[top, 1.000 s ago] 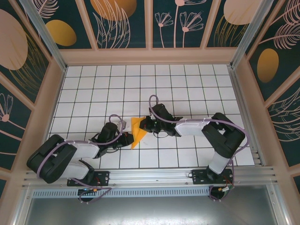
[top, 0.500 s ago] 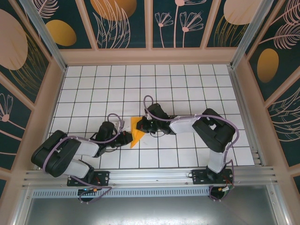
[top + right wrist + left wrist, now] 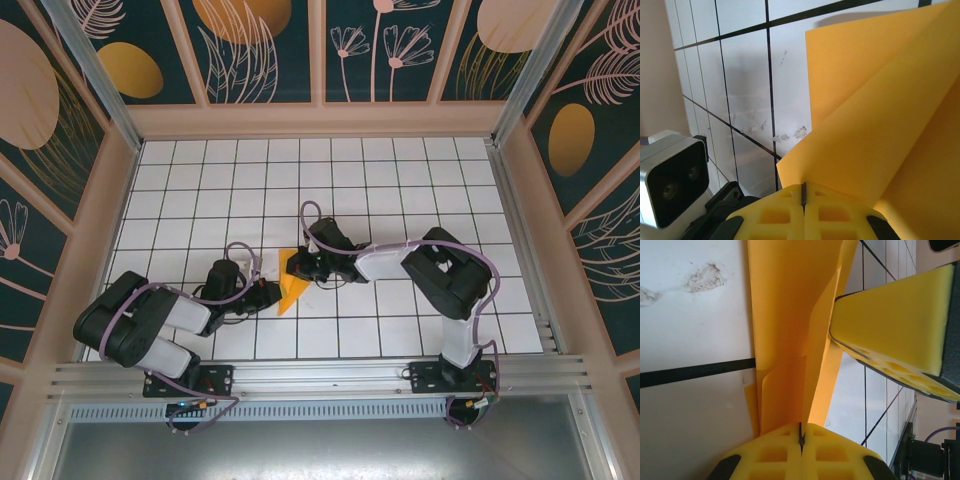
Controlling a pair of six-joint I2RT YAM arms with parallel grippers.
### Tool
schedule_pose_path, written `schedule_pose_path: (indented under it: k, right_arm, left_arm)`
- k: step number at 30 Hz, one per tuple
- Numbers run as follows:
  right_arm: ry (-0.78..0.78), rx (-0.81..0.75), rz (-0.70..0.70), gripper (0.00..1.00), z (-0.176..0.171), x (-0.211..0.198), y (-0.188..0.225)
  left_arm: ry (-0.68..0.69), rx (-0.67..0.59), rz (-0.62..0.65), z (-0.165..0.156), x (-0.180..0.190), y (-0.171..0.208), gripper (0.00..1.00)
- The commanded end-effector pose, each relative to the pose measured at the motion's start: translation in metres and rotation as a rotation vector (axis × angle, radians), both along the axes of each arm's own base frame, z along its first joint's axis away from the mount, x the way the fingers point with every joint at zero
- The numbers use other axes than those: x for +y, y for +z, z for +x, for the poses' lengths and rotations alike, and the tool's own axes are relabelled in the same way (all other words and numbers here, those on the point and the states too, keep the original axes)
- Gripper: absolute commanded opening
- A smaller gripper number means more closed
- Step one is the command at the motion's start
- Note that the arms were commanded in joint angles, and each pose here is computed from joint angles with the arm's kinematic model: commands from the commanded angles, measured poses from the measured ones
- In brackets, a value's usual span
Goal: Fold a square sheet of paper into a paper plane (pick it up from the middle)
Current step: Fourth fold the wing at the center of the table.
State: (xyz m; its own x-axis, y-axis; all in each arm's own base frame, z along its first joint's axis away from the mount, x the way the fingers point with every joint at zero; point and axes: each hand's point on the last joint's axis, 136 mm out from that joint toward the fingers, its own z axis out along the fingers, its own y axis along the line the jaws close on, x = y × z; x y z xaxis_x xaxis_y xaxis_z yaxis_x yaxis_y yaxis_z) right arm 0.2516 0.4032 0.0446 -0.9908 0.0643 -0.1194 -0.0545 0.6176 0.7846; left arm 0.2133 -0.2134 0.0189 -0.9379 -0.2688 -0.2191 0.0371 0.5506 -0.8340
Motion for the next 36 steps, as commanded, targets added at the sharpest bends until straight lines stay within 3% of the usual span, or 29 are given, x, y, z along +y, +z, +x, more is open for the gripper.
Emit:
schedule_pose_path:
  k: [1, 22, 31, 36]
  right_arm:
    - [0.028, 0.001, 0.015, 0.03, 0.002, 0.006, 0.0]
    - [-0.02, 0.069, -0.081, 0.03, 0.013, -0.005, -0.036]
    - [-0.036, 0.095, -0.127, 0.03, 0.008, -0.014, -0.049]
    - [-0.041, 0.1, -0.133, 0.03, 0.008, -0.016, -0.05]
  left_arm:
    - [0.053, 0.046, 0.031, 0.0, 0.009, -0.011, 0.0]
    - [0.057, 0.125, 0.075, -0.003, 0.012, -0.029, 0.0]
    - [0.017, 0.126, 0.068, -0.008, 0.009, -0.022, 0.2]
    - [0.017, 0.13, 0.072, -0.011, 0.01, -0.018, 0.16]
